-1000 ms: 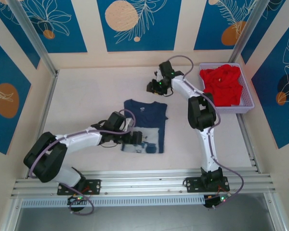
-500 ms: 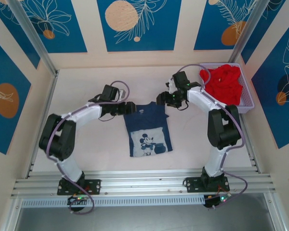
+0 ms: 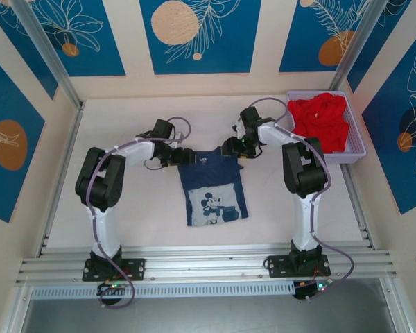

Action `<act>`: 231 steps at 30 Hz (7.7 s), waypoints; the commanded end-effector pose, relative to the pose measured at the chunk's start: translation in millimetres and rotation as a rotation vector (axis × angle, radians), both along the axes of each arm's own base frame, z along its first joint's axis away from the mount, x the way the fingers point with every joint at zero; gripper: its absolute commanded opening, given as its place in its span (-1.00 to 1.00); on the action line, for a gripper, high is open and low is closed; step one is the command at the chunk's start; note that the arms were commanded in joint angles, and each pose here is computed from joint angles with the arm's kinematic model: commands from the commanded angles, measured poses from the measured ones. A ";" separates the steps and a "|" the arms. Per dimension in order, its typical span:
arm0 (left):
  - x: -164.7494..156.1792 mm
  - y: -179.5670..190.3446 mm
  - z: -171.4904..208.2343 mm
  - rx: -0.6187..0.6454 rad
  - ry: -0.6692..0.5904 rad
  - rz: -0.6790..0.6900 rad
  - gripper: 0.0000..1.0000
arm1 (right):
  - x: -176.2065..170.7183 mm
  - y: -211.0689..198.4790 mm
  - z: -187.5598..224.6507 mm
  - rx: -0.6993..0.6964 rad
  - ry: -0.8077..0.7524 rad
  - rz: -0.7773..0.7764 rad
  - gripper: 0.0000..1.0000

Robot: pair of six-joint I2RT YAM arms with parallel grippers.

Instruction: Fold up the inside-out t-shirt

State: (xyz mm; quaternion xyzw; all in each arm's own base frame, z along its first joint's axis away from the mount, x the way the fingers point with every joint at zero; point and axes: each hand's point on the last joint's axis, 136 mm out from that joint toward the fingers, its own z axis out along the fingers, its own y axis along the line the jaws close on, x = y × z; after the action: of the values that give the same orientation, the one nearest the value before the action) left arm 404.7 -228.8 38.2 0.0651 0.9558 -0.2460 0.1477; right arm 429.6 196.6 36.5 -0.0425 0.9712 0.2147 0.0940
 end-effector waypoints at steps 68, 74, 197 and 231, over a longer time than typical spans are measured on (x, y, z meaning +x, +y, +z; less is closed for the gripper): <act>-87.0 -30.9 117.1 -0.280 -0.275 -0.080 -1.00 | -92.2 33.3 110.6 0.358 -0.288 0.050 -0.99; -76.1 -45.4 109.9 -0.268 -0.259 -0.132 -1.00 | -91.5 15.1 93.5 0.301 -0.258 -0.003 -0.99; -58.1 264.4 107.2 0.401 -0.794 0.638 0.99 | -42.8 -135.0 96.9 -0.411 -0.979 -0.266 0.99; -9.2 216.0 52.5 0.412 -0.878 0.364 1.00 | -33.8 -166.4 56.7 -0.146 -0.963 -0.262 0.98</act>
State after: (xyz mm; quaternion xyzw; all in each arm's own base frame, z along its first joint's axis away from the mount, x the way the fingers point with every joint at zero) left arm 386.3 -2.2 78.7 -0.0011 0.8410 0.0415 0.5394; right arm 391.6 27.7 85.5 -0.0203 0.8342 0.0811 0.5451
